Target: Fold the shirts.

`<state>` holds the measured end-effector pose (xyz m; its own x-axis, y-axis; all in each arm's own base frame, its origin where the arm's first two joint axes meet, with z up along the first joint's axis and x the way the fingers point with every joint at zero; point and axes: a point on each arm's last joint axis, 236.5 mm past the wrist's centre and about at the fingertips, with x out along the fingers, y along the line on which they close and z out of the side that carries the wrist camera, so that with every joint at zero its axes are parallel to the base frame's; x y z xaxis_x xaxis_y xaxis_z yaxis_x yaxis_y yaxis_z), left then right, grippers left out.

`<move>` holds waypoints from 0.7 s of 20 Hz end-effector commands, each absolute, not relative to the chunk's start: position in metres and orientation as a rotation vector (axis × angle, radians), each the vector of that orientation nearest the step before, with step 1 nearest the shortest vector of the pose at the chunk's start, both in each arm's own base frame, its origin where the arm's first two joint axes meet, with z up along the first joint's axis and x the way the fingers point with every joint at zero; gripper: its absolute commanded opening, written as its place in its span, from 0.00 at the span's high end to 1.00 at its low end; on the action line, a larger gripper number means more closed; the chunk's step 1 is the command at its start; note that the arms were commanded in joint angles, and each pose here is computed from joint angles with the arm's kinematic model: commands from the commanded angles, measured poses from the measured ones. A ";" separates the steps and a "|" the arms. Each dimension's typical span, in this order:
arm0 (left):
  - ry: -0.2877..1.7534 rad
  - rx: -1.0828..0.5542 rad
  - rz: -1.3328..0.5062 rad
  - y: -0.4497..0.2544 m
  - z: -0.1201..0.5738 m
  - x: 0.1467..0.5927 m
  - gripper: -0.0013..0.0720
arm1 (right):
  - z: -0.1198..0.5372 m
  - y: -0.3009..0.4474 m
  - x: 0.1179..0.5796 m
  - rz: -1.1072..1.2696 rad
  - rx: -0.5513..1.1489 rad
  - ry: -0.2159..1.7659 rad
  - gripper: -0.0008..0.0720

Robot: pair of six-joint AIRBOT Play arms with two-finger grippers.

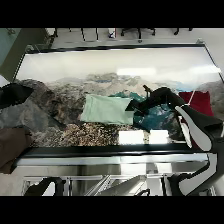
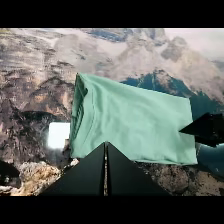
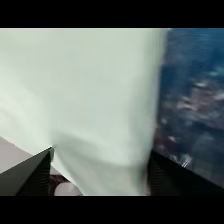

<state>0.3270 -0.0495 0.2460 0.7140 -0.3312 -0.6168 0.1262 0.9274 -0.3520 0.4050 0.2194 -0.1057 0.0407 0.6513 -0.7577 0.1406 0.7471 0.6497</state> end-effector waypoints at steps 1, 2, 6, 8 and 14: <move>0.751 -0.294 -0.262 -0.051 0.244 0.323 0.96 | -0.114 0.237 0.413 0.434 0.691 1.470 0.57; 0.752 -0.295 -0.262 -0.051 0.243 0.323 0.96 | -0.109 0.239 0.418 0.441 0.688 1.453 0.86; 0.756 -0.294 -0.263 -0.051 0.243 0.322 0.96 | -0.032 0.238 0.457 0.534 0.669 1.299 0.96; 0.756 -0.294 -0.263 -0.051 0.243 0.322 0.96 | 0.043 0.215 0.487 0.564 0.668 1.141 0.96; 0.792 -0.292 -0.272 -0.053 0.237 0.316 0.96 | 0.212 0.055 0.514 0.422 0.720 0.790 0.96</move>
